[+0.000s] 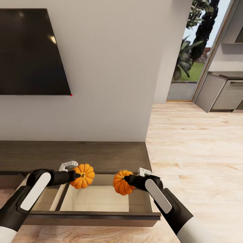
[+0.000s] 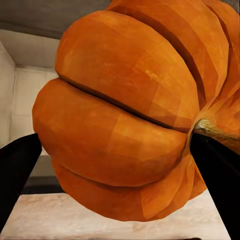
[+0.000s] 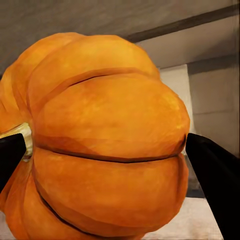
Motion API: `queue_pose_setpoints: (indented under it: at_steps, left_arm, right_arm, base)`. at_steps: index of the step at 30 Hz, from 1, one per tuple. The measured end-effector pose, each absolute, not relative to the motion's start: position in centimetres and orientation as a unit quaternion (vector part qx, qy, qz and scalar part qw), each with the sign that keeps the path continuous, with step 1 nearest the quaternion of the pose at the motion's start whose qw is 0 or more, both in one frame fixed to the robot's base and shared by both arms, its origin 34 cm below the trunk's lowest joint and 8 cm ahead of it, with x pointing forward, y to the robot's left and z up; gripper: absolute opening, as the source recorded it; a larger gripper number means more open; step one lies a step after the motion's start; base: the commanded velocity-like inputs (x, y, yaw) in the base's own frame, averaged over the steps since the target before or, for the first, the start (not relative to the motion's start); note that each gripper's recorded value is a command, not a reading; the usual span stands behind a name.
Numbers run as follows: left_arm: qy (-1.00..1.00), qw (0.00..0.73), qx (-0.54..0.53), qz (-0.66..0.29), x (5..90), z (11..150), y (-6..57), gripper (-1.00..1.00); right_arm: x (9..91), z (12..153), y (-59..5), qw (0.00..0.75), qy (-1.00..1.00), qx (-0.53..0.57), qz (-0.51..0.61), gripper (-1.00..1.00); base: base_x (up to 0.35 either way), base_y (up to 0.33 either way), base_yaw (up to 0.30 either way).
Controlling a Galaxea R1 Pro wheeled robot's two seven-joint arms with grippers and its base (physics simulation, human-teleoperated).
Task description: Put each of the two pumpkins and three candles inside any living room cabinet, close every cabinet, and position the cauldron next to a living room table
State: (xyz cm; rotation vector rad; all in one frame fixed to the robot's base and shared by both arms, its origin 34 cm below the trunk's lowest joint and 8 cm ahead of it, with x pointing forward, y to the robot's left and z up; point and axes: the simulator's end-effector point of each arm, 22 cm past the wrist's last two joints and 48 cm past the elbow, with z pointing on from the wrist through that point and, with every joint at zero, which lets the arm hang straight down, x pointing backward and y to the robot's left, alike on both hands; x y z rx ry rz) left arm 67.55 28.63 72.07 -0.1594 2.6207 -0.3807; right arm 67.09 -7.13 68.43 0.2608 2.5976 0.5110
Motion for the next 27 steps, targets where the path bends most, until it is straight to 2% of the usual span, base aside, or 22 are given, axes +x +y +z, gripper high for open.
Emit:
queue_pose_setpoints:
  at_steps: [9, 19, 27]
  left_arm:
    - [0.97, 0.224, -0.073, -0.068, 66.7, 68.6, 28.1, -1.0]
    - [0.972, 0.215, -0.075, -0.059, 66.1, 66.0, 28.3, -1.0]
    - [0.972, 0.211, -0.092, -0.046, 65.5, 62.3, 29.1, -1.0]
  right_arm:
    - [66.6, 66.5, -7.6, 0.241, 0.959, 0.1, 0.11, -1.0]
    - [65.9, 64.7, -4.1, 0.251, 0.962, 0.055, 0.09, -1.0]
    - [65.4, 62.7, -3.7, 0.247, 0.964, 0.045, 0.084, -1.0]
  base:
    - [0.0, 0.0, 0.0]
    - [0.0, 0.0, 0.0]
    - [0.0, 0.0, 0.0]
